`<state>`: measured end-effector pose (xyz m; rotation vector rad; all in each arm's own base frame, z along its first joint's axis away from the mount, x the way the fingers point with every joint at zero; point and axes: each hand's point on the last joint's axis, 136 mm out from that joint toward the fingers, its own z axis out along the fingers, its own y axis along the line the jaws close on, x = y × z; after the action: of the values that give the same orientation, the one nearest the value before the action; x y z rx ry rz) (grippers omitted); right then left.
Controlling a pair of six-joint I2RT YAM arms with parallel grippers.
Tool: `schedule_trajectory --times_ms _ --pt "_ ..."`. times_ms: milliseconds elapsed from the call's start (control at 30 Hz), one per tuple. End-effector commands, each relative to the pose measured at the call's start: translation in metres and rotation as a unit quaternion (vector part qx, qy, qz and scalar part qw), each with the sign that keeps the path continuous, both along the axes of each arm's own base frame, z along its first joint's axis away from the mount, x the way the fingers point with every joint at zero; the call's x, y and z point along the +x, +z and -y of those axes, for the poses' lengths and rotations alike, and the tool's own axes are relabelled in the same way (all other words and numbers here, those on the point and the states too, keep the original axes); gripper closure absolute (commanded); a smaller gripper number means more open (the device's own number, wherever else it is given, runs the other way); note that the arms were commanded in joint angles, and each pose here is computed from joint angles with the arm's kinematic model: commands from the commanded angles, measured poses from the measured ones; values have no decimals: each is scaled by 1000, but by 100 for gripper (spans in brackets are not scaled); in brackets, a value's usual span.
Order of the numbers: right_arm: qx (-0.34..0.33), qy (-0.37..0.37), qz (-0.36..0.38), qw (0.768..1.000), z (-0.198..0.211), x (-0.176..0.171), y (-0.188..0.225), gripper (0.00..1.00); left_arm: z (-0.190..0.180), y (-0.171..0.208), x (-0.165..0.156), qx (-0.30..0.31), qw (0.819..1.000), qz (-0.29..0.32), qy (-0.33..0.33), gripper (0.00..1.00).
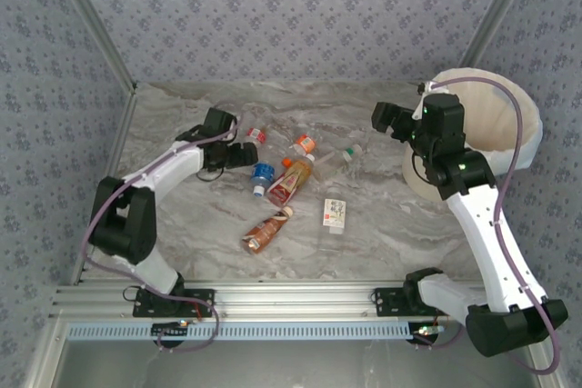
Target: Put the plastic bottles in the bin
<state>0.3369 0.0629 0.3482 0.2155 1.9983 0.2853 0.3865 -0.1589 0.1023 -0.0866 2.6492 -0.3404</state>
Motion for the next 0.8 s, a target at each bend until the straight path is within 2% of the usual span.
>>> schedule_trajectory --times_ms 0,100,233,533,767 --pt "7 -14 16 1000 4 -7 9 0 -2 -4 35 27 999 21 -14 24" --pt "3 -18 17 1000 8 -12 13 0 -2 -18 47 29 999 0 -18 32" --pt "-4 -27 19 999 13 -18 13 0 11 -27 54 21 997 5 -68 33" --pt "-14 -31 24 999 17 -21 19 0 26 -53 61 4 994 0 -110 38" --pt "-17 -32 22 999 18 -23 19 0 24 -60 65 11 995 2 -104 61"
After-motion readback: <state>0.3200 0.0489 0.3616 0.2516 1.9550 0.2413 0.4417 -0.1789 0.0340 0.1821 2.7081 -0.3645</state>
